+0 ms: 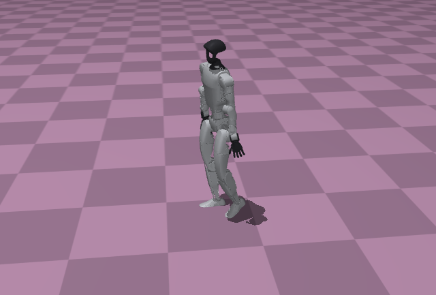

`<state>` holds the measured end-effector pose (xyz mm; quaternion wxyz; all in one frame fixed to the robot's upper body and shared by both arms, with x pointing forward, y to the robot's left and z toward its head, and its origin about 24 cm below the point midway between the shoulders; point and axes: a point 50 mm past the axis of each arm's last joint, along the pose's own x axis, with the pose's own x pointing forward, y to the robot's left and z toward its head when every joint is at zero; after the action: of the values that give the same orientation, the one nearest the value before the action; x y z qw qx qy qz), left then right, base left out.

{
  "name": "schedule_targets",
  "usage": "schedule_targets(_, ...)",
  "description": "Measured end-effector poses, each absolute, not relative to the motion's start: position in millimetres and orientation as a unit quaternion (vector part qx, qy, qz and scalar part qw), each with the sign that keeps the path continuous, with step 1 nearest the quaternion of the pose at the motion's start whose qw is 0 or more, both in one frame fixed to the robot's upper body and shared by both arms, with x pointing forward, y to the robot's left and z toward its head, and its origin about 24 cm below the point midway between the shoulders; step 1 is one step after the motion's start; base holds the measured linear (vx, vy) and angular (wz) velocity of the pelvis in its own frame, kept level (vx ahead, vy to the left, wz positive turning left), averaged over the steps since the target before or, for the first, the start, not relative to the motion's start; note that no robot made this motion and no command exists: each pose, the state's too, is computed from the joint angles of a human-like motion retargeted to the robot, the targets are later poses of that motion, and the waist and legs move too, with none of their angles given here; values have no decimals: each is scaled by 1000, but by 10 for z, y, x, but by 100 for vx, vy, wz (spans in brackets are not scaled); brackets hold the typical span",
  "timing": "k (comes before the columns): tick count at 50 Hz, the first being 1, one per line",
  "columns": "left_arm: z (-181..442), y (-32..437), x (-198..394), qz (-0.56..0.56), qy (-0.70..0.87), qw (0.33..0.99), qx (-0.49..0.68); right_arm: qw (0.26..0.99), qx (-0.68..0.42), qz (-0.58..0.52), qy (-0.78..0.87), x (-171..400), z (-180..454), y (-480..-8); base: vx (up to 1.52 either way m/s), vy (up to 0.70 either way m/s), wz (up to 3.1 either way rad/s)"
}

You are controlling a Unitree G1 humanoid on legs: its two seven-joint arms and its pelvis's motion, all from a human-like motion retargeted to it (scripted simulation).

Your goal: Walk run

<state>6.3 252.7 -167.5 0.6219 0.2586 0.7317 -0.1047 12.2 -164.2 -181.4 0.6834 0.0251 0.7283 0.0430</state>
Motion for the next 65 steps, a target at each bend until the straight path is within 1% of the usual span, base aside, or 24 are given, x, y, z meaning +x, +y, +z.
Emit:
schedule_targets(7,-1672,2489,-64,-107,760,599,228,733,-58,111,668,509,-1802,-1627,2,4,-252)
schedule_targets(11,-1655,2539,21,-143,761,576,262,744,-60,126,654,590,-1794,-1572,-9,11,-182)
schedule_targets(15,-1630,2622,331,-186,724,581,323,745,-43,108,656,541,-1804,-1500,-20,7,-200)
schedule_targets(18,-1585,2706,589,-192,688,597,364,729,-29,86,678,364,-1822,-1522,-15,7,-239)
schedule_targets(20,-1566,2711,725,-179,670,617,372,705,-43,63,705,229,-1828,-1587,-21,9,-241)
schedule_targets(23,-1584,2626,791,-147,661,653,338,667,-82,39,739,51,-1818,-1708,-16,12,-223)
schedule_targets(25,-1620,2529,757,-125,665,675,295,649,-89,38,755,-61,-1806,-1770,-9,13,-199)
schedule_targets(28,-1679,2372,642,-105,671,699,223,642,-53,58,762,-159,-1794,-1786,-4,12,-173)
schedule_targets(30,-1708,2308,528,-102,679,702,188,637,-23,61,768,-216,-1789,-1764,-4,4,-138)
schedule_targets(32,-1721,2304,384,-108,695,690,172,633,-8,48,772,-247,-1786,-1763,-6,-2,-121)
schedule_targets(37,-1710,2396,37,-128,738,632,198,636,-14,16,772,-279,-1787,-1764,-8,-2,-114)
schedule_targets(40,-1688,2454,-136,-136,759,597,222,630,-18,30,776,-283,-1781,-1758,-14,-8,-128)
schedule_targets(42,-1690,2433,-195,-129,765,588,229,631,-20,38,775,-232,-1782,-1755,-24,-2,-86)
schedule_targets(47,-1728,2256,-253,-116,767,595,210,655,-47,43,753,-57,-1799,-1765,-20,-4,5)
schedule_targets(51,-1738,2247,-144,-134,753,600,236,671,-40,33,740,-22,-1811,-1731,-12,1,32)
schedule_targets(55,-1748,2238,14,-148,731,617,252,670,-25,28,742,-33,-1810,-1718,-6,10,-62)
schedule_targets(60,-1757,2210,76,-150,719,639,231,670,-42,39,740,-1,-1807,-1771,1,13,-166)
schedule_targets(65,-1748,2216,-41,-144,744,622,199,688,-66,40,721,121,-1812,-1800,0,10,-84)
